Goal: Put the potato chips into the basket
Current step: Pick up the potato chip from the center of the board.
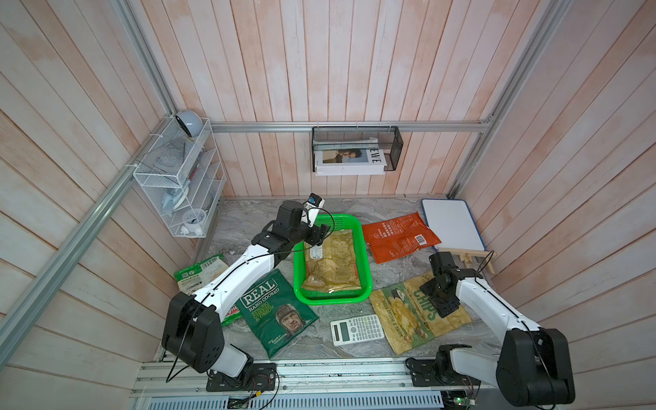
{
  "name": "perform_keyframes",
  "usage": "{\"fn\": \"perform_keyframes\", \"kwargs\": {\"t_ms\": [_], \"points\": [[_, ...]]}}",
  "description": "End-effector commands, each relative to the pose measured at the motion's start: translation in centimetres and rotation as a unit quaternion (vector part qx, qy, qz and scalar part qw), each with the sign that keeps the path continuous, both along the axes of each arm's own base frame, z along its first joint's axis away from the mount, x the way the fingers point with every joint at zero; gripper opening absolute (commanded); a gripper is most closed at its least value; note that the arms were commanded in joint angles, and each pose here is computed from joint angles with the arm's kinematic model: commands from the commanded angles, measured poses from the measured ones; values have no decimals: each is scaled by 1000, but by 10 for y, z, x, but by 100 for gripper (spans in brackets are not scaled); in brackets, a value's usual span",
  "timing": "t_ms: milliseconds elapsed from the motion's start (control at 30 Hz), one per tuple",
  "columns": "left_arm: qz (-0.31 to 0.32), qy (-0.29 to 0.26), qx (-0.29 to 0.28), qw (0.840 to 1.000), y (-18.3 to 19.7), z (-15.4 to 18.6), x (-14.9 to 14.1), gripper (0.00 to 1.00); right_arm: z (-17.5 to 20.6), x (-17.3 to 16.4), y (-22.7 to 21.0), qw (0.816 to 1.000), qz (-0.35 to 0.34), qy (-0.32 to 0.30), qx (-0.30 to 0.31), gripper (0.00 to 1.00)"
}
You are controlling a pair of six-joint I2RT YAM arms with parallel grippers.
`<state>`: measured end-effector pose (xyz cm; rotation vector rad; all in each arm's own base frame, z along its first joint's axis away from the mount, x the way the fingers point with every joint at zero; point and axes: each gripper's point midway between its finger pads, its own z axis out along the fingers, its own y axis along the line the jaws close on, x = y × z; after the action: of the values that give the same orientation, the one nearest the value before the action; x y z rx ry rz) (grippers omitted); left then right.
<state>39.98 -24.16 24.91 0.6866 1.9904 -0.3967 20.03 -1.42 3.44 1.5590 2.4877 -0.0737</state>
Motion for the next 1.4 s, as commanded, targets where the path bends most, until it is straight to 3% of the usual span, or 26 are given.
{"fn": "perform_keyframes", "kwargs": {"t_ms": [0,133,233,367,533,733,867,1033,1200,1367], "points": [[-11,-5,12,1000,-3,-2,-7,77,-13,-7,0,1000,-29,2,9,69],[-17,-2,17,1000,-7,-5,-10,77,-19,-1,1,1000,-23,7,14,43],[-17,-6,22,1000,-6,-5,-10,77,-21,2,2,1000,-7,20,16,38],[-13,-10,28,999,-4,-4,-10,77,-19,5,1,1000,-7,16,19,15],[-12,-11,29,999,-4,-4,-10,77,2,9,-1,1000,9,4,13,0],[-3,-19,37,999,0,-1,-8,77,61,30,-14,996,57,-54,-37,0],[10,-31,48,998,6,1,-5,77,117,56,-21,984,87,-140,-72,0],[20,-40,54,998,11,5,-4,77,179,77,-22,964,133,-197,-117,0],[42,-57,63,995,20,12,-1,77,240,103,3,926,211,-269,-160,0],[79,-75,80,991,34,17,4,77,290,139,69,860,327,-350,-177,0]]}}
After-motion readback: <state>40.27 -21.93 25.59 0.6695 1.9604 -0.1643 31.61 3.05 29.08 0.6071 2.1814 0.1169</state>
